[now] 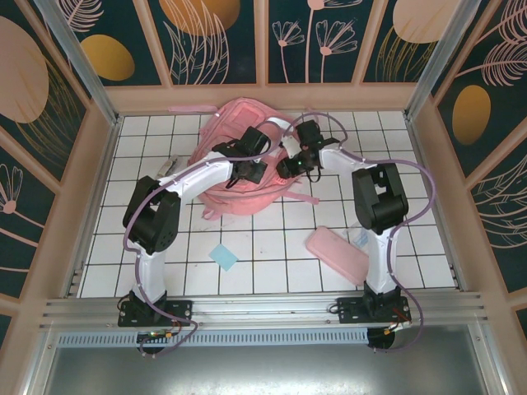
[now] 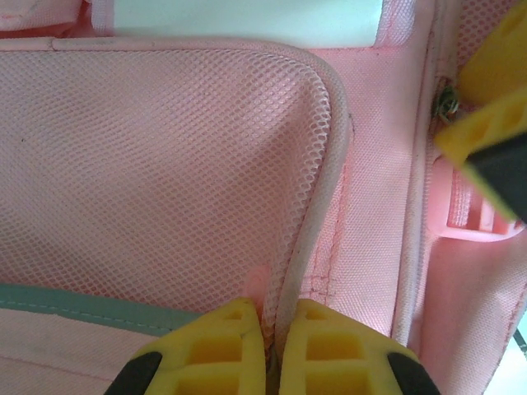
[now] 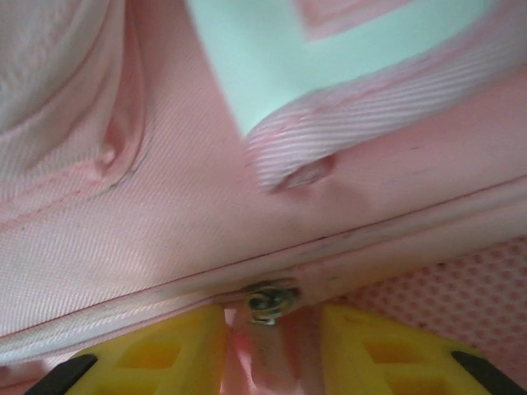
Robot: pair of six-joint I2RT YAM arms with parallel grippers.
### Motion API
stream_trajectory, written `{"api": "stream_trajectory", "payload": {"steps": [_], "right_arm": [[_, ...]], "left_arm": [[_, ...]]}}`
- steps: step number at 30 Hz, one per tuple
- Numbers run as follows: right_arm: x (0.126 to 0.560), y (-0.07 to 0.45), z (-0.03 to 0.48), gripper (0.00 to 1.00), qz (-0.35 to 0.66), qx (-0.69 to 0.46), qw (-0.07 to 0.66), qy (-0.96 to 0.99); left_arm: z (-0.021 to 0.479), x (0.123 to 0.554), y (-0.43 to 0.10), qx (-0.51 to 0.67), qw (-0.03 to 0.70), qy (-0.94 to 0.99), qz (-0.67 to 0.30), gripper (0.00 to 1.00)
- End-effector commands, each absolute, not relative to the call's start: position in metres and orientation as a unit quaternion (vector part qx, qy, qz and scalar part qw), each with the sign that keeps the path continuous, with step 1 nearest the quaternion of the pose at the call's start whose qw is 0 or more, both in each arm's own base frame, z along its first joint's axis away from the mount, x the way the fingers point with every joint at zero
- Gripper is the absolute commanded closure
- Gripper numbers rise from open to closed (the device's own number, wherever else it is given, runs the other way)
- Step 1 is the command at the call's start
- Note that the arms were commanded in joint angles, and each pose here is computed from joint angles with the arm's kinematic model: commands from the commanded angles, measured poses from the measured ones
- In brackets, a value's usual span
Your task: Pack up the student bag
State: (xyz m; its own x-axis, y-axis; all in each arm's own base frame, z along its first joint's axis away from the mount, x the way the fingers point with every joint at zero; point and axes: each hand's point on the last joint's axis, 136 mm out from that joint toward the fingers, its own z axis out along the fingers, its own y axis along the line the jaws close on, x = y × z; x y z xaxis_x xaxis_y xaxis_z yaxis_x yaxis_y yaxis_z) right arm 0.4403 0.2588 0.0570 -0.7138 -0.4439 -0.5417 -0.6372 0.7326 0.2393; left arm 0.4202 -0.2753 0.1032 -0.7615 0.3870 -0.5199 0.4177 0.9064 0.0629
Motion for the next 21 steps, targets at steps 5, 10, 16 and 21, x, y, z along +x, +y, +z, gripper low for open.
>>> {"api": "stream_trajectory", "payload": {"steps": [5,10,16,21], "right_arm": [[0.445,0.249,0.028,0.63,0.155,-0.263,0.229,0.924],[0.472,0.224,-0.001,0.63,0.041,-0.178,0.242,0.953],[0.488,0.18,0.008,0.65,-0.076,-0.125,0.254,0.956],[0.494,0.164,0.056,0.71,-0.049,-0.126,0.281,0.95]], "left_arm": [[0.121,0.419,-0.277,0.214,0.285,0.934,-0.039,1.0],[0.121,0.417,-0.276,0.214,0.285,0.933,-0.039,1.0],[0.122,0.415,-0.268,0.216,0.288,0.932,-0.026,1.0],[0.122,0.415,-0.259,0.216,0.288,0.933,-0.015,1.0]]}}
